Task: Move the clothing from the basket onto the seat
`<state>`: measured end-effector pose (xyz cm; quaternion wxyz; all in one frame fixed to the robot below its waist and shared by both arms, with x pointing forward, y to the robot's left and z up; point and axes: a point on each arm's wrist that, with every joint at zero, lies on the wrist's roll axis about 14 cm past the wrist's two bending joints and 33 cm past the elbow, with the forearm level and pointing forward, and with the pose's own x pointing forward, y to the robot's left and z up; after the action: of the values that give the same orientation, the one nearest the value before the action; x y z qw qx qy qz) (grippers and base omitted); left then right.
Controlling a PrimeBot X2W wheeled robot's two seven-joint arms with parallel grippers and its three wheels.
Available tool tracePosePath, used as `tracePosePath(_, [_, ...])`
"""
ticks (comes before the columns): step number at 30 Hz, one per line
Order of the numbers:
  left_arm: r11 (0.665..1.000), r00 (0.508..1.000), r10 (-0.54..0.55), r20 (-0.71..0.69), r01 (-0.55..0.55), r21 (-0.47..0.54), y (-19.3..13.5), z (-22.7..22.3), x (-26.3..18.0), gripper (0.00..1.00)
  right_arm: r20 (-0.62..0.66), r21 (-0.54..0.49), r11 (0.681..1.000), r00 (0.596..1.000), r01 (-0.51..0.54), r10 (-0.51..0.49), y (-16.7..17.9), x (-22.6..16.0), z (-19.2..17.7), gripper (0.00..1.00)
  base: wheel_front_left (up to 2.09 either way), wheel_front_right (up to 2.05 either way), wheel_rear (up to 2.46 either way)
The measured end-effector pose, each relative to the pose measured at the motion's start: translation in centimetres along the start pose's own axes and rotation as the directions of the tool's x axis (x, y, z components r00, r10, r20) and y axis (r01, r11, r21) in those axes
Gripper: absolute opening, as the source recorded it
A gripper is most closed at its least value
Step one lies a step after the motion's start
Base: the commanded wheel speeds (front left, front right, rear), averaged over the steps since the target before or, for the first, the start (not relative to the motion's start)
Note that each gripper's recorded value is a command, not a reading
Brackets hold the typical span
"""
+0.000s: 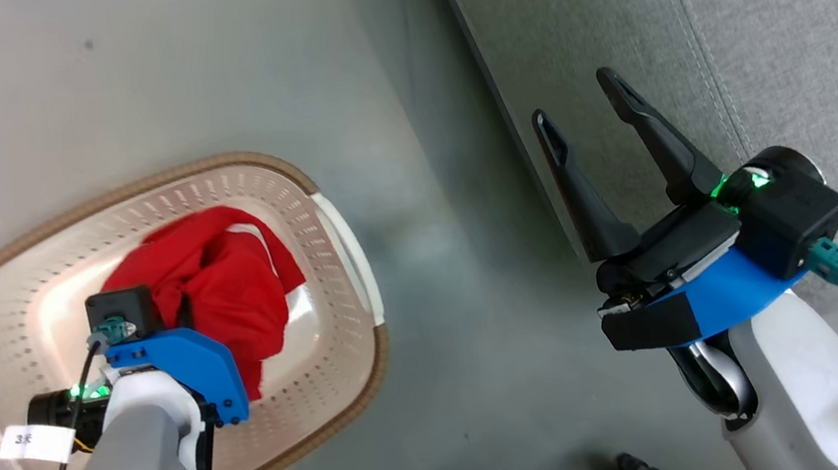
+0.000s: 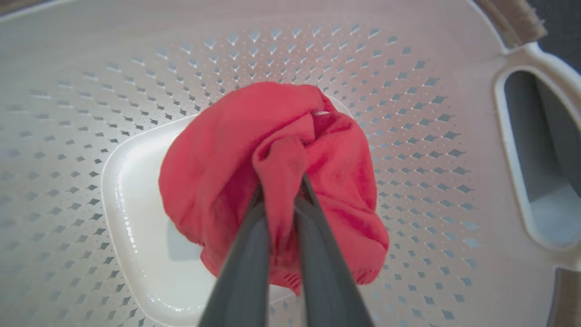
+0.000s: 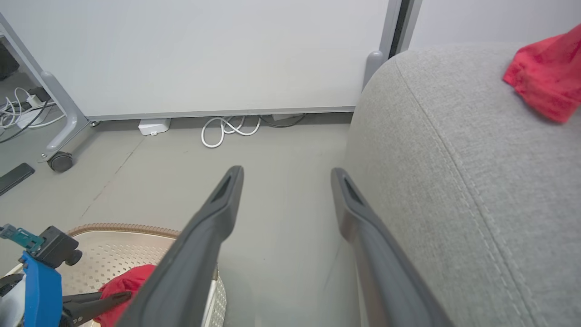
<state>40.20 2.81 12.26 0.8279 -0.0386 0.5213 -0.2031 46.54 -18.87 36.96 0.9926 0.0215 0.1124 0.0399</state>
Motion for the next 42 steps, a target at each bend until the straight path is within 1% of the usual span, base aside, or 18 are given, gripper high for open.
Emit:
tracePosePath(4, [1.000, 1.000, 0.006, 0.028, -0.006, 0.008, 0.0, 0.8, -1.9, 0.00, 0.028, -0.008, 1.000, 0.999, -0.016, 0.017, 0.6, -0.2, 1.3, 1.00, 0.00, 0.00, 0.00])
tracePosePath(7, [0.999, 0.999, -0.019, 0.050, 0.017, 0.046, -1.0, 1.0, -3.6, 0.00, 0.048, -0.009, 1.000, 0.998, -0.027, 0.028, 1.2, -0.7, 2.3, 1.00, 0.00, 0.00, 0.00])
tracePosePath(13, [0.996, 0.992, -0.042, 0.115, 0.033, 0.078, -2.4, 1.8, -7.1, 0.00, 0.092, -0.013, 0.998, 0.994, -0.055, 0.056, 2.5, -1.9, 4.3, 1.00, 0.00, 0.00, 0.00])
tracePosePath(21, [0.993, 0.969, -0.042, 0.242, 0.013, 0.120, -3.2, 4.2, -11.8, 0.00, 0.140, -0.015, 0.995, 0.985, -0.103, 0.104, 4.7, -4.0, 7.0, 1.00, 0.00, 0.00, 0.00])
tracePosePath(23, [0.989, 0.956, -0.046, 0.291, 0.003, 0.148, -3.5, 5.2, -13.4, 0.00, 0.155, -0.018, 0.992, 0.980, -0.123, 0.125, 5.6, -4.7, 7.9, 1.00, 0.00, 0.00, 0.00])
tracePosePath(28, [0.987, 0.926, -0.050, 0.375, -0.011, 0.158, -4.0, 6.9, -15.8, 0.00, 0.183, -0.023, 0.989, 0.971, -0.149, 0.150, 6.7, -5.6, 9.3, 1.00, 0.00, 0.00, 0.00])
tracePosePath(33, [0.985, 0.884, -0.075, 0.461, -0.008, 0.174, -5.1, 8.9, -17.9, 0.00, 0.200, -0.025, 0.986, 0.966, -0.163, 0.165, 7.4, -6.5, 10.1, 1.00, 0.00, 0.00, 0.00])
tracePosePath(39, [0.976, 0.819, -0.124, 0.561, 0.000, 0.216, -6.9, 11.8, -20.6, 0.00, 0.210, -0.026, 0.985, 0.962, -0.172, 0.174, 8.0, -7.6, 10.7, 1.00, 0.00, 0.00, 0.00])
tracePosePath(42, [0.967, 0.790, -0.159, 0.593, 0.002, 0.256, -8.1, 12.8, -21.8, 0.00, 0.216, -0.028, 0.983, 0.959, -0.181, 0.183, 8.3, -8.1, 11.0, 1.00, 0.00, 0.00, 0.00])
